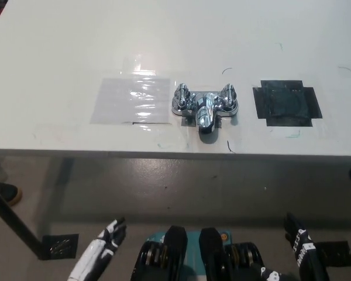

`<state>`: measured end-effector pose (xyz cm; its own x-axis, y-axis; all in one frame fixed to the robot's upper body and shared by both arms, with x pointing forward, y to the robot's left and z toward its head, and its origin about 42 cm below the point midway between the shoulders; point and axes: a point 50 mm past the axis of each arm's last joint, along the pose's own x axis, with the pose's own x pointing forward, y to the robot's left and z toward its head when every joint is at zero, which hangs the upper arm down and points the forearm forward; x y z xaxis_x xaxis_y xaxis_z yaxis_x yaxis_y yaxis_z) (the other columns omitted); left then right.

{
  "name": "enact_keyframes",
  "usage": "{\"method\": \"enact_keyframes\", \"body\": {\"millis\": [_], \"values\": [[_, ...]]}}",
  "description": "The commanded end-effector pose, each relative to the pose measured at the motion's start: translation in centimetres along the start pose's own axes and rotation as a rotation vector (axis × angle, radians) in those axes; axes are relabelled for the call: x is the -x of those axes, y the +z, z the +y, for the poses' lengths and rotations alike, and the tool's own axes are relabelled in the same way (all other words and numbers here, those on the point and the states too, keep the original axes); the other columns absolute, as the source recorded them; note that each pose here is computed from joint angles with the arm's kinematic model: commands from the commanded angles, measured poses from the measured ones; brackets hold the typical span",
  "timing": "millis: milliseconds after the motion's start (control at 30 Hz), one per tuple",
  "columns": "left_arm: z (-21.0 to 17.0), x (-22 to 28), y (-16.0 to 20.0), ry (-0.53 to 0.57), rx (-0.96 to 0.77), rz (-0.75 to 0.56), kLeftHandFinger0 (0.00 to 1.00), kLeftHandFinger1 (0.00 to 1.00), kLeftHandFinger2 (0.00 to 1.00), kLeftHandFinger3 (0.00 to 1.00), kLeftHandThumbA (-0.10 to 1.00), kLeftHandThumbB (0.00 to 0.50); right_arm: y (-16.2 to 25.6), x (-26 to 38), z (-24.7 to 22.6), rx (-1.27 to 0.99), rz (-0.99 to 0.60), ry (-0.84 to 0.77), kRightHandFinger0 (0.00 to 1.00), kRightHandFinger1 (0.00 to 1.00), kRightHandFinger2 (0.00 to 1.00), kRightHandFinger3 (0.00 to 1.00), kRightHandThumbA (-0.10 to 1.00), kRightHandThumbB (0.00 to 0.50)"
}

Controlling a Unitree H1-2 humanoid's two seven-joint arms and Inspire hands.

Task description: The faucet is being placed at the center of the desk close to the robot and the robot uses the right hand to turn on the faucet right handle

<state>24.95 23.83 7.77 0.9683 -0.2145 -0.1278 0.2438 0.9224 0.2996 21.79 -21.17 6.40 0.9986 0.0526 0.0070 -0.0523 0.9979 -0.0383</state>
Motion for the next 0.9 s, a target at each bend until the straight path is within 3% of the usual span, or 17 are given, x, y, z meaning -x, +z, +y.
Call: {"method": "enact_keyframes", "body": {"millis": [0, 167, 267, 367, 467, 700, 800, 867], "values": [[2.0, 0.2, 2.7, 0.162, 0.196, -0.304, 1.00, 1.00, 1.00, 1.00, 1.00, 0.500, 4.6, 0.3, -0.3, 0.074, -0.278, 0.031, 1.00, 1.00, 1.00, 1.00, 1.00, 0.167], [1.5, 0.0, 2.9, 0.154, 0.201, -0.314, 1.00, 1.00, 1.00, 1.00, 1.00, 0.500, 9.3, -0.4, -1.0, 0.221, -0.361, 0.044, 1.00, 1.00, 1.00, 1.00, 1.00, 0.244], [1.0, -0.4, 3.4, 0.149, 0.216, -0.327, 1.00, 1.00, 1.00, 1.00, 1.00, 0.500, 13.8, -1.0, -1.8, 0.373, -0.402, 0.045, 1.00, 1.00, 1.00, 1.00, 1.00, 0.235], [0.7, -0.5, 3.8, 0.145, 0.211, -0.329, 1.00, 1.00, 1.00, 1.00, 1.00, 0.500, 16.8, -2.3, -2.5, 0.476, -0.416, 0.050, 1.00, 1.00, 1.00, 1.00, 1.00, 0.284], [0.4, -0.7, 3.9, 0.147, 0.227, -0.330, 1.00, 1.00, 1.00, 1.00, 1.00, 0.500, 20.3, -4.5, -3.4, 0.600, -0.425, 0.064, 1.00, 1.00, 1.00, 1.00, 1.00, 0.292], [0.4, -0.6, 3.6, 0.144, 0.220, -0.316, 1.00, 1.00, 1.00, 1.00, 1.00, 0.500, 26.2, -10.0, -4.1, 0.738, -0.388, 0.115, 1.00, 1.00, 1.00, 1.00, 1.00, 0.266], [0.4, -0.5, 3.5, 0.151, 0.207, -0.307, 1.00, 1.00, 1.00, 1.00, 1.00, 0.500, 27.9, -14.0, -4.0, 0.789, -0.344, 0.187, 1.00, 1.00, 1.00, 1.00, 1.00, 0.223], [0.4, -0.5, 3.5, 0.152, 0.202, -0.309, 1.00, 1.00, 1.00, 1.00, 1.00, 0.500, 28.6, -16.2, -3.7, 0.805, -0.308, 0.221, 1.00, 1.00, 1.00, 1.00, 1.00, 0.232]]}}
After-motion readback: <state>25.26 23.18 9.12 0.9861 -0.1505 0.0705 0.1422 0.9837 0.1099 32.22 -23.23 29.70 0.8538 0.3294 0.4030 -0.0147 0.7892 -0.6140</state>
